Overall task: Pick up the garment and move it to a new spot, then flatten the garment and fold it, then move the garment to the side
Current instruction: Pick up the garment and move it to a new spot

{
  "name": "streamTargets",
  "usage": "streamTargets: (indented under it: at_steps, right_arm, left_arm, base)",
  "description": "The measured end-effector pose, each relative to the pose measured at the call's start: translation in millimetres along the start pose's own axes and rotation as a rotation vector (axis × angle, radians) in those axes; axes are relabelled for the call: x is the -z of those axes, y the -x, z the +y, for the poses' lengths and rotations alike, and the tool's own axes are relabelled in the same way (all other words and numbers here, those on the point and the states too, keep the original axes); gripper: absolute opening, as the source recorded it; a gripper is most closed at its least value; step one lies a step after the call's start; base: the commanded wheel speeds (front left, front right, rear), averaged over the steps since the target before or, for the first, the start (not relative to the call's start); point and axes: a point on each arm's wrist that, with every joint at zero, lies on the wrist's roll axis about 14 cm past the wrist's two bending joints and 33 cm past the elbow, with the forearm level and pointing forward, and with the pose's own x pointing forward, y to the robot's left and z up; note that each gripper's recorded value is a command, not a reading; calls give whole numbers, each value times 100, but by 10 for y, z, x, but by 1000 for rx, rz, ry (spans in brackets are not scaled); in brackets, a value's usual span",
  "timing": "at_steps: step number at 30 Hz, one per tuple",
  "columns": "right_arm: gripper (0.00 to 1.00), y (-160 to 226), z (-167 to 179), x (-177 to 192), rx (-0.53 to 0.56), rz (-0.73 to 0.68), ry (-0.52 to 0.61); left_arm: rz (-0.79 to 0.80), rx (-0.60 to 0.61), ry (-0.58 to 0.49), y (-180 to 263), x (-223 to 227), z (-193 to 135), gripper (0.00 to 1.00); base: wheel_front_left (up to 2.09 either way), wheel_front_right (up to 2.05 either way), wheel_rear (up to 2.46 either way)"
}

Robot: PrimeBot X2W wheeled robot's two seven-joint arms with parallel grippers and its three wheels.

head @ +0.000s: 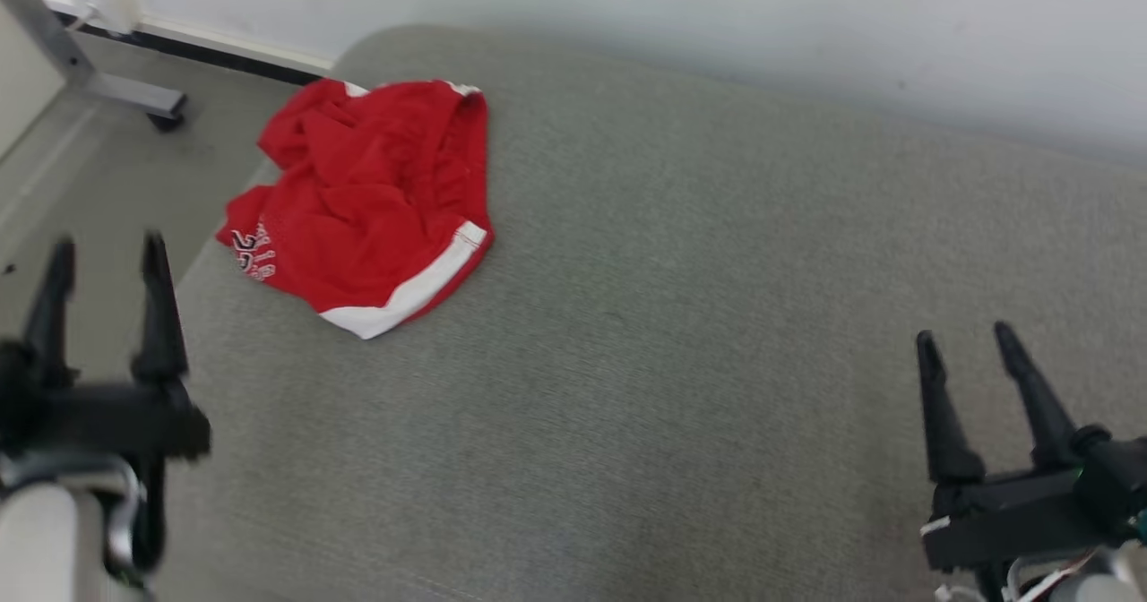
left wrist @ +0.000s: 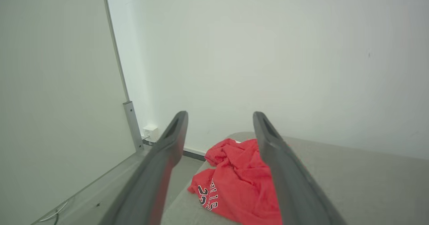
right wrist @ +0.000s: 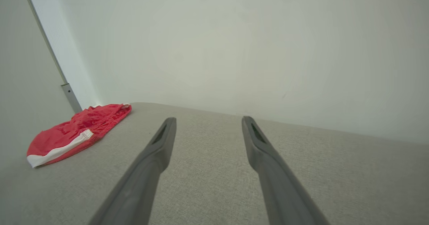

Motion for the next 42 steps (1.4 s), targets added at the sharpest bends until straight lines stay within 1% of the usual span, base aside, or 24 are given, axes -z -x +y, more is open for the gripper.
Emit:
streamTargets:
  at_steps: [5,9,10,12,16,18,23,27,31,35,37,42]
  right_arm:
    - [100,-22,-476,-79,91,-26,54]
    - [100,94,-965,-65,206,-26,91]
    - [100,188,-1159,-41,262,-23,100]
    - [100,294,-1325,-13,314,-17,108]
    - [100,483,-1536,112,387,16,111]
    - [100,568,-1616,161,417,31,113]
    - [100,795,-1810,279,490,76,127]
    - [100,906,-1920,336,527,103,139]
    - [100,959,-1994,376,544,122,152]
    - [100,976,-2017,410,549,132,154]
    - [100,980,-2021,415,550,132,154]
    - [100,979,-2013,385,550,128,155]
  left_arm:
    - [-106,63,0,-749,-299,-284,100]
    - [-153,122,-3,-1297,-422,-596,100]
    - [-150,145,15,-1524,-397,-749,100]
    - [-125,156,40,-1726,-299,-878,100]
    - [-49,177,47,-2054,3,-1078,100]
    - [28,180,44,-2147,276,-1155,100]
    - [215,185,40,-2232,979,-1327,100]
    - [397,188,52,-2112,1590,-1436,100]
    - [540,180,40,-1953,2036,-1452,100]
    - [686,172,43,-1763,2371,-1463,100]
    - [729,159,69,-1702,2454,-1469,100]
    - [848,159,74,-1583,2576,-1490,100]
  base:
    - [0,0,0]
    - [0,0,0]
    - [0,0,0]
    - [0,0,0]
    - [0,0,0]
    - [0,0,0]
    - [0,0,0]
    - [0,0,0]
    - [0,0,0]
    - [0,0,0]
    - [0,0,0]
    - [0,0,0]
